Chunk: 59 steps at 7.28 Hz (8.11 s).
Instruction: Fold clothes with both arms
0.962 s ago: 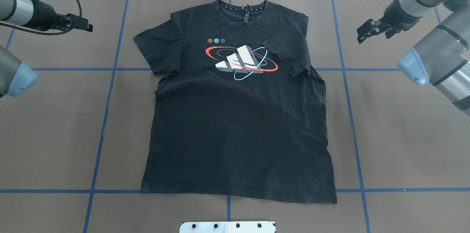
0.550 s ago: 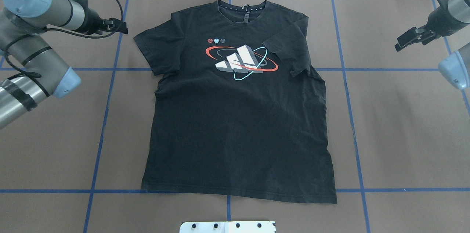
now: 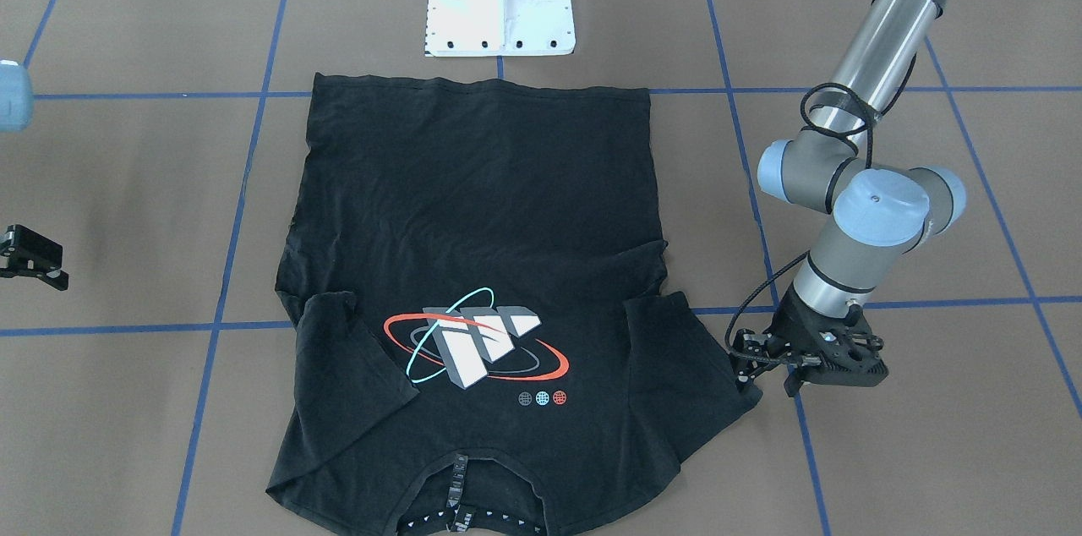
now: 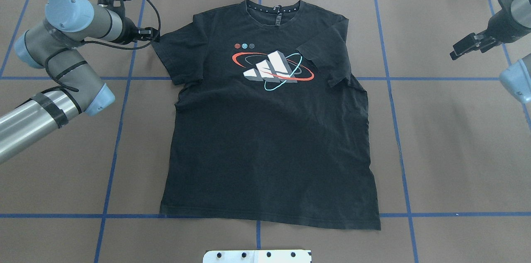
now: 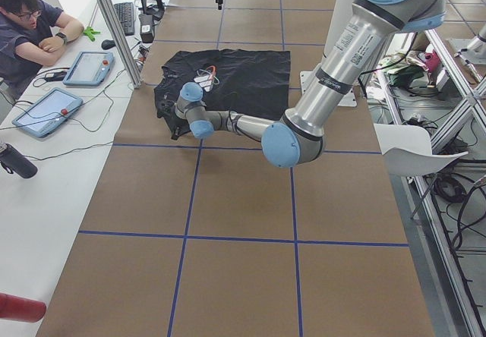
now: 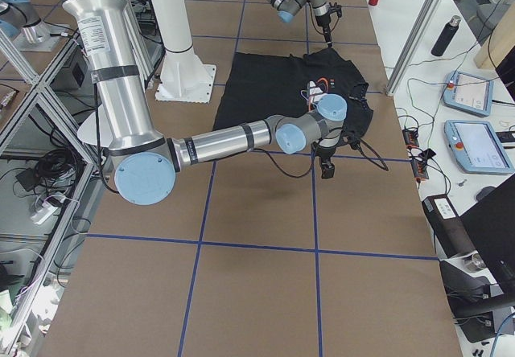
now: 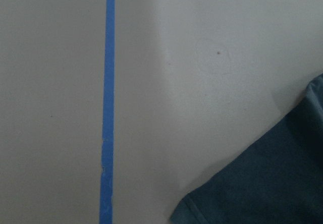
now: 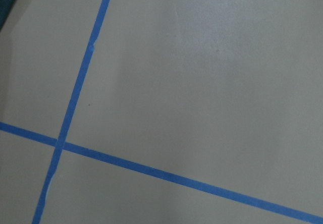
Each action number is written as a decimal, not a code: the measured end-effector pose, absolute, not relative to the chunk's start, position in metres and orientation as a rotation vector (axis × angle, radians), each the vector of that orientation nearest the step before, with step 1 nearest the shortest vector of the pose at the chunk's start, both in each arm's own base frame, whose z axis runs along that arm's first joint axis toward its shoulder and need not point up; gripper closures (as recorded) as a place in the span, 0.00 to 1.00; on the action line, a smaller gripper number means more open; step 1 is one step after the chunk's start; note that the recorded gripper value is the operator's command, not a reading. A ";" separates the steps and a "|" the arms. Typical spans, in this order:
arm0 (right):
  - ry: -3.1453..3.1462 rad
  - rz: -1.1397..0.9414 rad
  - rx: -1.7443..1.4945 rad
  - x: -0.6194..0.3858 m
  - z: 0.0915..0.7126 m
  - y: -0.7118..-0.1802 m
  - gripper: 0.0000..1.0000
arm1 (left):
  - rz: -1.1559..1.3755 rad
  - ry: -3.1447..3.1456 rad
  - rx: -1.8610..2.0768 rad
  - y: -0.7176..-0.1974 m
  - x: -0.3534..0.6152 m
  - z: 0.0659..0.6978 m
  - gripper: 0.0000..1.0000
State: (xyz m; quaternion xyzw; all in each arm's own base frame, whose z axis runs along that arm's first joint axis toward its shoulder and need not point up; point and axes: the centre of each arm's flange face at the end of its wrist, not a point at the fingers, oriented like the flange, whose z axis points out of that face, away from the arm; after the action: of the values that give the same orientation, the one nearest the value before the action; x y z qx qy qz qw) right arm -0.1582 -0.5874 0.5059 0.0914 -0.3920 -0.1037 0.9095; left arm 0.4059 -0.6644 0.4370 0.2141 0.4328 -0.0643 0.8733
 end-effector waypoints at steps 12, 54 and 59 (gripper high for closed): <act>-0.802 -0.210 0.175 -0.159 0.514 -0.588 0.00 | -0.129 0.880 0.453 -0.671 0.424 0.441 0.61; -0.967 0.108 0.090 -0.330 0.429 -0.220 0.00 | -0.068 1.065 0.024 -0.243 0.475 0.355 0.00; -0.968 0.108 0.090 -0.331 0.429 -0.219 0.00 | -0.035 1.041 -0.002 -0.224 0.484 0.367 0.40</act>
State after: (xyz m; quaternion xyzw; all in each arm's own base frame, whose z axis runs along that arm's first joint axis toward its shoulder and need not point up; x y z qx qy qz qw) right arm -0.3305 -0.2194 0.4289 0.0432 -0.4647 0.0519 0.8829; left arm 0.4841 -0.2235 0.3673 -0.0009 0.4971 -0.0168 0.8675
